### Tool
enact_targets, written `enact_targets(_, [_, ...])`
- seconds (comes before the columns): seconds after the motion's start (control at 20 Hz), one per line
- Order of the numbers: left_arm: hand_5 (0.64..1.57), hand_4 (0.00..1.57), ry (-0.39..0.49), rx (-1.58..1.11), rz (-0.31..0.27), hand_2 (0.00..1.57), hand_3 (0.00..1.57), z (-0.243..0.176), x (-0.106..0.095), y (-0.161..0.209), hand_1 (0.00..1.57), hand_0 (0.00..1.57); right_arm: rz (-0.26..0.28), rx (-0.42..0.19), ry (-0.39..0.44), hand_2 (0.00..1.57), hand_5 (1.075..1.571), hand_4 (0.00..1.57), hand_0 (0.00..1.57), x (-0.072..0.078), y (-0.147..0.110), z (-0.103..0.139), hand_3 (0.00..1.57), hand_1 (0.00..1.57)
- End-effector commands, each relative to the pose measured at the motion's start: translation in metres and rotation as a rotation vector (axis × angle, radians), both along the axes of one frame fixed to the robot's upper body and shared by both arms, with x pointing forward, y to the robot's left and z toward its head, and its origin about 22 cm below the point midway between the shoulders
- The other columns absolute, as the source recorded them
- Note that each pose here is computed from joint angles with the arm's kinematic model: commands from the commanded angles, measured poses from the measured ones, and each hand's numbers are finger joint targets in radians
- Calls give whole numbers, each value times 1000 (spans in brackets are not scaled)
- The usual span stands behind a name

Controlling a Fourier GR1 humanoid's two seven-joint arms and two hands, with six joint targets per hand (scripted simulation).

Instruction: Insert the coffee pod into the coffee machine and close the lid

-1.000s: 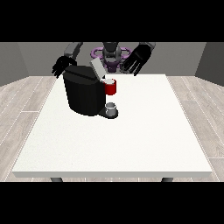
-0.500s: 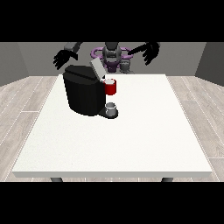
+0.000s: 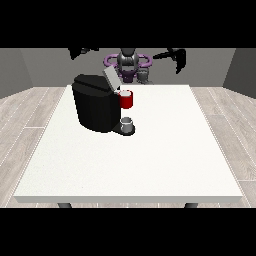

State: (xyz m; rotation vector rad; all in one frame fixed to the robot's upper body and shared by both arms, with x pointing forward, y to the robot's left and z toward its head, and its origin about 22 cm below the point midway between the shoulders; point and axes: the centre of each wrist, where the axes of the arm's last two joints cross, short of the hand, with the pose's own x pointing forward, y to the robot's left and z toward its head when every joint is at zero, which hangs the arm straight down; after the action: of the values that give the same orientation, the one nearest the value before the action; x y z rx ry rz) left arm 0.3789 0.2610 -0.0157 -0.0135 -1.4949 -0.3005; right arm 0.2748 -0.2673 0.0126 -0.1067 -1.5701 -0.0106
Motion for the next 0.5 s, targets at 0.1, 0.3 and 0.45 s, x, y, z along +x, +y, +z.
enact_targets(0.1, [1571,0,-5,-124,-6,0,0,-12,-13,-20,0,0,54,-15,-61,0,1571,0,0,21,-11,37,0,0])
enact_targets(0.3, [1571,140,38,-178,-60,0,0,-9,-17,-31,0,0,71,-53,-57,0,1571,0,0,23,-17,28,0,0])
enact_targets(0.45, [1571,0,7,-167,-39,0,0,-32,-45,4,0,0,144,-77,-61,0,1571,239,0,27,4,40,0,0])
